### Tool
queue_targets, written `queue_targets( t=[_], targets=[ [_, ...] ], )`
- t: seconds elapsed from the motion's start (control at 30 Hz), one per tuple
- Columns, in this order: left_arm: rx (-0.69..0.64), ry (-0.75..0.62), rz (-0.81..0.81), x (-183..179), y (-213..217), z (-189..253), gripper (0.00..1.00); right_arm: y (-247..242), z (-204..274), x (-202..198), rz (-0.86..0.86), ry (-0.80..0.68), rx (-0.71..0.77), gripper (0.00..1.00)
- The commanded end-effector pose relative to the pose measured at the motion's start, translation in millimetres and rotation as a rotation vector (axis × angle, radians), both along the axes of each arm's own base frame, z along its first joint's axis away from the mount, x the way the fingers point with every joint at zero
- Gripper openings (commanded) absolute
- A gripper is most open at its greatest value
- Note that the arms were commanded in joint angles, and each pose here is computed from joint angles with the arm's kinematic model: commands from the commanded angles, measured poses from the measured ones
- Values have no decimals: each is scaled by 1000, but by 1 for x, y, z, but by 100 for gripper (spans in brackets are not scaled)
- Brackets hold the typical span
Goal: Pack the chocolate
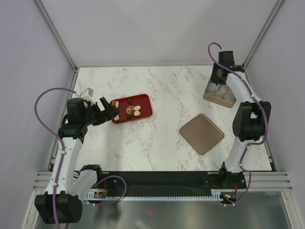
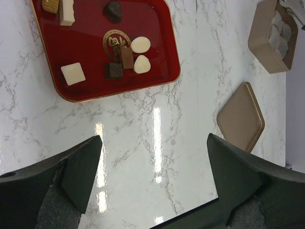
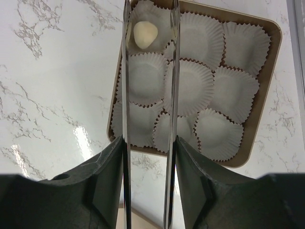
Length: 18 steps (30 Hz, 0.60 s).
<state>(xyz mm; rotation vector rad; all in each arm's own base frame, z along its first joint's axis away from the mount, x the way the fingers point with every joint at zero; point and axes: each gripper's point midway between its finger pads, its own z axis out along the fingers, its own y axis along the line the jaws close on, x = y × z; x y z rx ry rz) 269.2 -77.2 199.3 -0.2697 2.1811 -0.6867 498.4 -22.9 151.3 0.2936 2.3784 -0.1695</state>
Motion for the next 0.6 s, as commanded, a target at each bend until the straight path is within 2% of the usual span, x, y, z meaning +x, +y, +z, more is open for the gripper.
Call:
queue_targets(
  t=[0.0, 0.23, 0.4, 0.57],
  targets=[
    [17, -56, -31, 4, -1, 7, 100, -3, 37, 6, 0, -75, -11, 53],
    [13, -57, -37, 3, -2, 8, 100, 31, 82, -11, 82, -156, 76, 51],
    [14, -57, -36, 3, -2, 8, 100, 100, 91, -39, 253, -173, 130, 51],
    [13, -53, -37, 3, -2, 7, 100, 172, 78, -76, 427, -155, 178, 51]
  ],
)
